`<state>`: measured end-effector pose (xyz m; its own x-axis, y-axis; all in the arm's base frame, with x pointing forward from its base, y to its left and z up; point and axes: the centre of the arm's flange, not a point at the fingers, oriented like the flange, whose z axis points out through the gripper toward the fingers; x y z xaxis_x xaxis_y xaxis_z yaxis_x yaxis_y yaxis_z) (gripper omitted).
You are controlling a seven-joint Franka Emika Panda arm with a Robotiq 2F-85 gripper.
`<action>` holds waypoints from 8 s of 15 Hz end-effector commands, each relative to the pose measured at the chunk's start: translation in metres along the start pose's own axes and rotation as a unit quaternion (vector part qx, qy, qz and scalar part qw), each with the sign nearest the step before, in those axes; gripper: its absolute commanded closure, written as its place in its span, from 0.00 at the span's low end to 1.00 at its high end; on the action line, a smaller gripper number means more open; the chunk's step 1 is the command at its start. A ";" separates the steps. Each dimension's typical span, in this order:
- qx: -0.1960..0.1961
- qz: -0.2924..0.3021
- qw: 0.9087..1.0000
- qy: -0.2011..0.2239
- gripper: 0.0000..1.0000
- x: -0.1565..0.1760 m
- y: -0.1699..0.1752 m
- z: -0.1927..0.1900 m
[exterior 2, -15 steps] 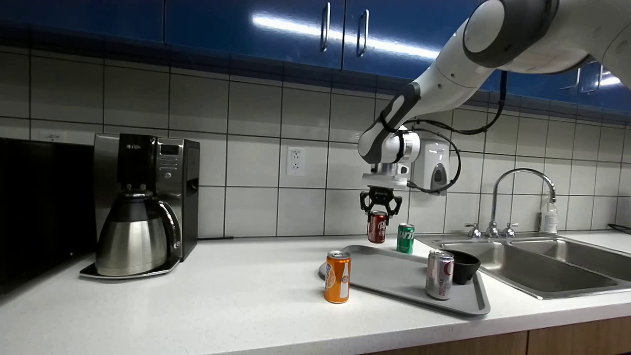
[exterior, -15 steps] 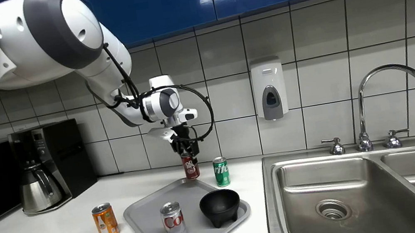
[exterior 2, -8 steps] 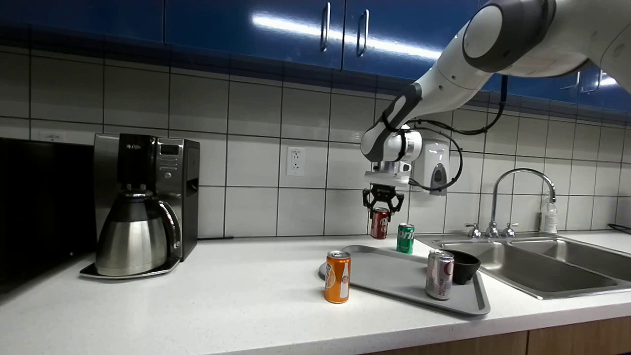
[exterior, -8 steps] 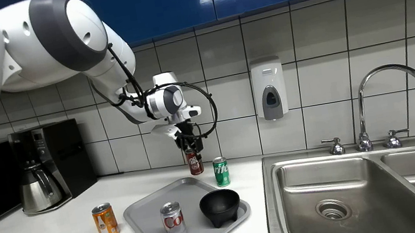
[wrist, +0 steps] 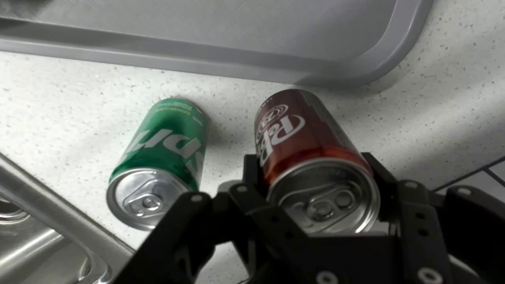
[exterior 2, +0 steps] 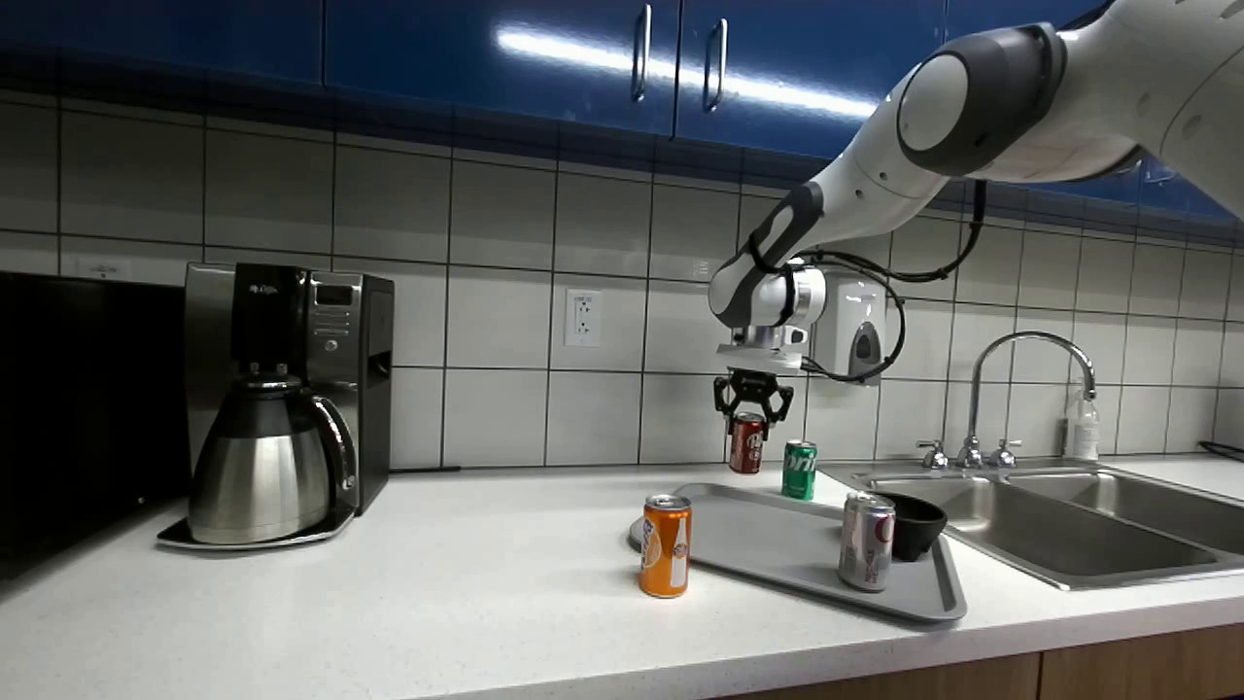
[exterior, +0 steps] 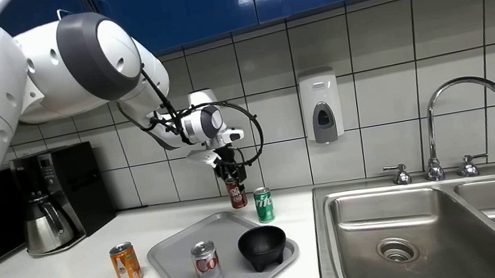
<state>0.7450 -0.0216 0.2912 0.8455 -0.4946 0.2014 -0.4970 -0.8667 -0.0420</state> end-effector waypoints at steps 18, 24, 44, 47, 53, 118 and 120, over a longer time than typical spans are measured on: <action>-0.011 -0.005 1.000 -0.027 0.07 0.048 -0.022 0.042; -0.007 -0.006 1.000 -0.019 0.00 0.051 -0.023 0.030; 0.011 -0.036 0.999 0.005 0.00 -0.013 -0.014 -0.031; 0.011 -0.048 0.999 0.003 0.00 -0.032 -0.014 -0.035; 0.014 -0.066 0.998 -0.003 0.00 -0.072 -0.001 -0.048; -0.035 -0.089 0.985 -0.143 0.00 -0.242 0.125 -0.032; -0.035 -0.091 0.985 -0.145 0.00 -0.245 0.125 -0.032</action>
<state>0.4814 -0.0103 0.2584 0.9273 -0.3642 -0.0865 -0.3617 -0.9313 0.0434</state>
